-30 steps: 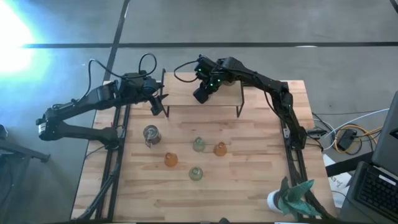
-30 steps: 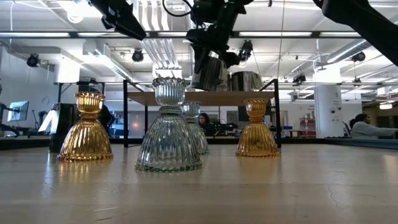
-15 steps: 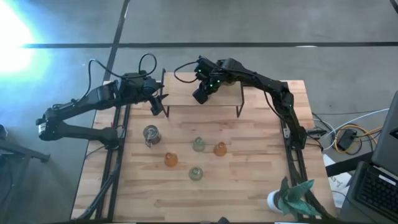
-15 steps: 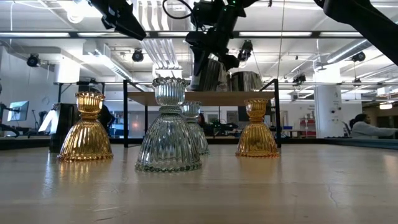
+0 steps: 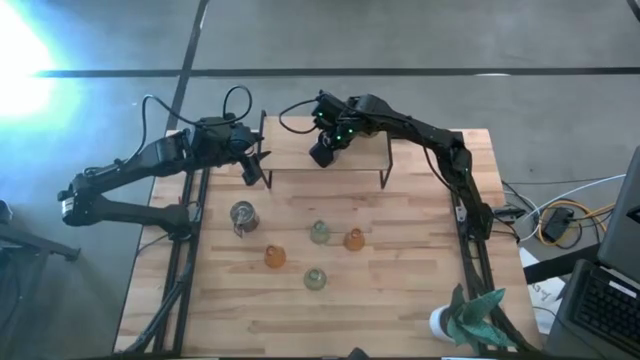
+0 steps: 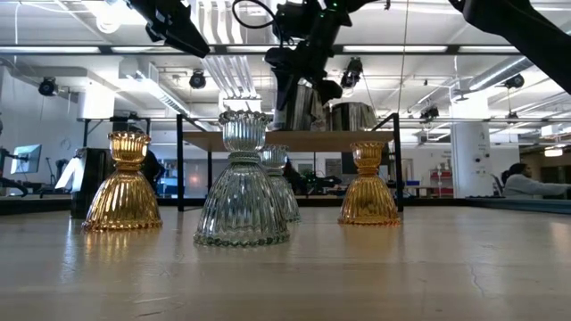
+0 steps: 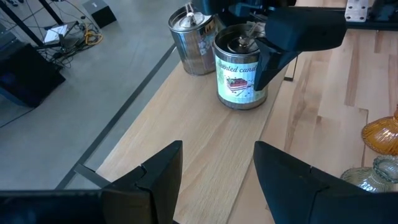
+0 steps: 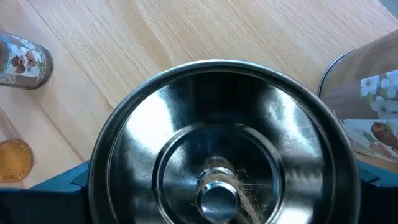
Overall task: Pick & Place candle stick holders
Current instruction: Put the silver scented candle on the shelf
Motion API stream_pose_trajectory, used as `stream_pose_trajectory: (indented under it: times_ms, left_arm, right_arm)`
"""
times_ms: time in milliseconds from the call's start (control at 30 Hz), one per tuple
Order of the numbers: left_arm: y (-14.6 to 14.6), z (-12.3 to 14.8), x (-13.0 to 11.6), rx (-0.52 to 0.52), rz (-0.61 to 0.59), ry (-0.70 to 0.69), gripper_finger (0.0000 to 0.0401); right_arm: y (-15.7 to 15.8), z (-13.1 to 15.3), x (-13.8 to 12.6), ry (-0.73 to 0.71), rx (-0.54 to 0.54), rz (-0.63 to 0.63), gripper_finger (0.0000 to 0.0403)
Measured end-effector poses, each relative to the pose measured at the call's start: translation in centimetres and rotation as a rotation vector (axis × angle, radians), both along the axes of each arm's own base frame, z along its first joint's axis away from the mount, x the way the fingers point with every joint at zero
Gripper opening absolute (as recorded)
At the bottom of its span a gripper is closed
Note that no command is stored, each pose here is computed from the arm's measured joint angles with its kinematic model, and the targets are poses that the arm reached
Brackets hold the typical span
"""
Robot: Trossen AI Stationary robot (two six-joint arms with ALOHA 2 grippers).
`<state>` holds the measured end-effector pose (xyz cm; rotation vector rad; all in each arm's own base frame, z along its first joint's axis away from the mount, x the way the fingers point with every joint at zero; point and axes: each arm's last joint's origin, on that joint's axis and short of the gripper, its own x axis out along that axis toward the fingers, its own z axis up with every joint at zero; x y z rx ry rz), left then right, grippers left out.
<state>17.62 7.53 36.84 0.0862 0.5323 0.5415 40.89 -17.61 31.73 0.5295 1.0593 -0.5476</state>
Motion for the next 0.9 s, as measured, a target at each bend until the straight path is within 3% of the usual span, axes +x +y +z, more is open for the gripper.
stream_pose_trajectory:
  times_ms: [900]
  left_arm:
    - [0.0, 0.01, 0.0, 0.0, 0.0, 0.0, 0.0202]
  right_arm:
    - [-0.39, 0.16, 0.22, -0.023, -0.035, 0.032, 0.0399]
